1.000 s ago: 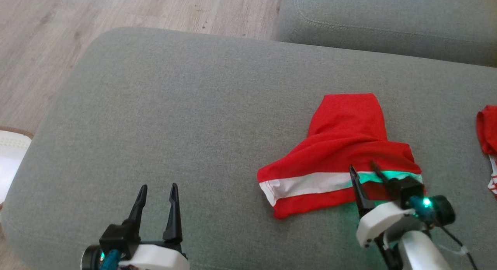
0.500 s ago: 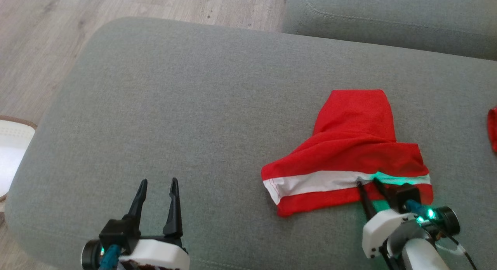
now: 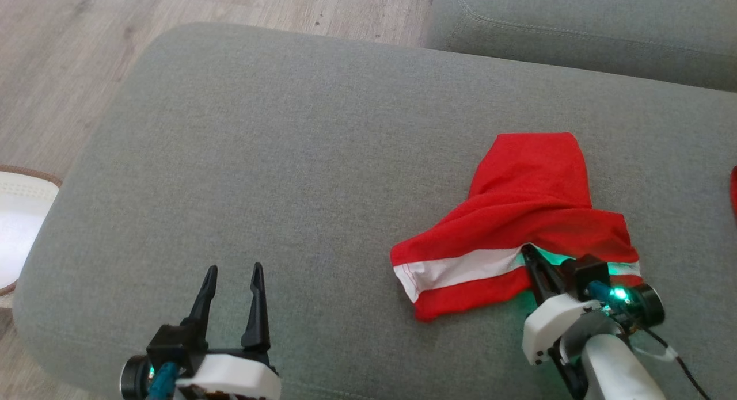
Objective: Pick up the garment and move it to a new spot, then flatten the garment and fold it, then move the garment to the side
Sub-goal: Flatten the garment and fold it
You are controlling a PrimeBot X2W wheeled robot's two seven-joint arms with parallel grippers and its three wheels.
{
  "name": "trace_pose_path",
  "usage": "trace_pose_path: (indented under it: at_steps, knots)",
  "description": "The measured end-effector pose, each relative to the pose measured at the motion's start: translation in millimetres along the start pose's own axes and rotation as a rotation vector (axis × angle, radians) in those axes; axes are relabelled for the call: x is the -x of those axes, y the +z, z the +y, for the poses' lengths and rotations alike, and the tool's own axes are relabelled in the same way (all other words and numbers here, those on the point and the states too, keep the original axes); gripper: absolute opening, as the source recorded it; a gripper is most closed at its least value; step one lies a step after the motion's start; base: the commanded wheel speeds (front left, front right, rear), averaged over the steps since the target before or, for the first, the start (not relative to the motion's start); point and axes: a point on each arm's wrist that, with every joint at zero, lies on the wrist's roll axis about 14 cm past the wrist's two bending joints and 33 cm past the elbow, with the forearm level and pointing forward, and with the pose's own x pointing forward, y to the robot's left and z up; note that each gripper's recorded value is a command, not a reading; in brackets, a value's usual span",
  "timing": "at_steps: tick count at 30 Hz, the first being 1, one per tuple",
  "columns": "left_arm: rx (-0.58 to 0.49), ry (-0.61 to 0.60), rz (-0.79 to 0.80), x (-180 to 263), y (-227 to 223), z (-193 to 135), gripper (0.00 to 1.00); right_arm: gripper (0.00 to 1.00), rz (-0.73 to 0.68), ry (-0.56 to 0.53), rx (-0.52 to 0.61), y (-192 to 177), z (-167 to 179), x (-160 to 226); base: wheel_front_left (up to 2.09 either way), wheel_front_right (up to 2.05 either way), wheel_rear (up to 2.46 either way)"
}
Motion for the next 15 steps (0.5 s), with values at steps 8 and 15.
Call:
trace_pose_path:
  at_steps: [8, 15]
  knots:
    - [0.0, -0.001, -0.002, -1, 1, 0, 1.0, 0.0, -0.013, 0.125, 0.006, 5, 41, 0, 0.0, 0.0, 0.0]
    - [0.007, 0.007, -0.012, 1, 3, 3, 1.0, 1.0, -0.038, 0.234, 0.033, 20, 75, -5, 0.0, 0.0, 0.0]
